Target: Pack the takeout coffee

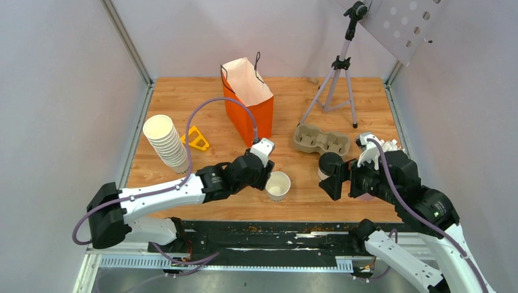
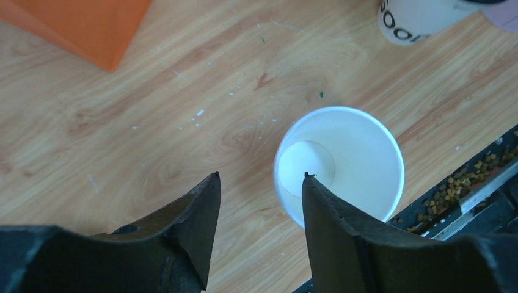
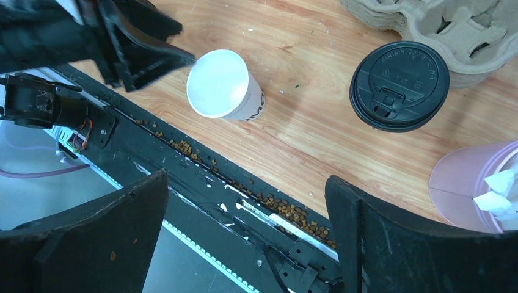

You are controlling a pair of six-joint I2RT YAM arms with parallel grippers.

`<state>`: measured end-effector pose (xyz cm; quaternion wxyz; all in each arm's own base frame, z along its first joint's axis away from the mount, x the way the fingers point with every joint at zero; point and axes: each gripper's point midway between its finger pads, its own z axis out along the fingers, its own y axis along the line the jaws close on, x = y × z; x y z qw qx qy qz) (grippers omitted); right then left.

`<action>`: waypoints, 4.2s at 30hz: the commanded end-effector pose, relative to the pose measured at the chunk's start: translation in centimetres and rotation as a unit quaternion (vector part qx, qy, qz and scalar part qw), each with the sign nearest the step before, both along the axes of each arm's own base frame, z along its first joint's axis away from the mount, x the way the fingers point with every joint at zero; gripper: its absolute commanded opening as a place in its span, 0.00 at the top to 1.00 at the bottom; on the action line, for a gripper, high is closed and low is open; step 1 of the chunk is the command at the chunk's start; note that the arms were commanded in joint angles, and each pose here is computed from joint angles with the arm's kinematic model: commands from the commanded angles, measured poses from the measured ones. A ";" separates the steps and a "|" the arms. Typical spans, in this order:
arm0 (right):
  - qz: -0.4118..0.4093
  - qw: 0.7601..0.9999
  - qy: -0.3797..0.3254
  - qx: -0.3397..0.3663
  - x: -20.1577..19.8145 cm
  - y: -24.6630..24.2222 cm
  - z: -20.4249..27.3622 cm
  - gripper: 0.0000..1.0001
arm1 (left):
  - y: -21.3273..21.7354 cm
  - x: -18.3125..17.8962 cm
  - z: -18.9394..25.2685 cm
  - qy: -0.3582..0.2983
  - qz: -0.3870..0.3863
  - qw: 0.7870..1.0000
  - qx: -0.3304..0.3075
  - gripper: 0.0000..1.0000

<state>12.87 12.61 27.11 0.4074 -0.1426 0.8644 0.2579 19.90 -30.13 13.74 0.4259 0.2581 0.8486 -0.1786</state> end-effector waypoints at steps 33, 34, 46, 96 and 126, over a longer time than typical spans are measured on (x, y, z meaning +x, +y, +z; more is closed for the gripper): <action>-0.009 0.999 0.015 0.034 0.4 1.1 -0.6 0.00 | 15.7 4.1 -8.1 0.090 0.233 0.956 0.157 0.54; -0.010 0.999 0.014 0.034 0.4 1.1 -0.6 0.00 | 15.7 4.0 -8.3 0.093 0.233 0.955 0.159 0.57; -0.018 0.999 0.012 0.029 0.1 0.5 -0.6 0.01 | 15.3 3.8 -8.4 0.098 0.226 0.958 0.147 0.87; 0.010 0.999 0.021 0.035 0.2 1.7 -0.5 0.02 | 24.2 1.0 -5.2 0.050 0.445 0.893 0.036 0.60; 0.008 0.999 0.042 0.027 -0.6 1.3 -2.0 0.02 | 22.5 2.0 -2.3 0.059 0.381 0.922 0.024 1.00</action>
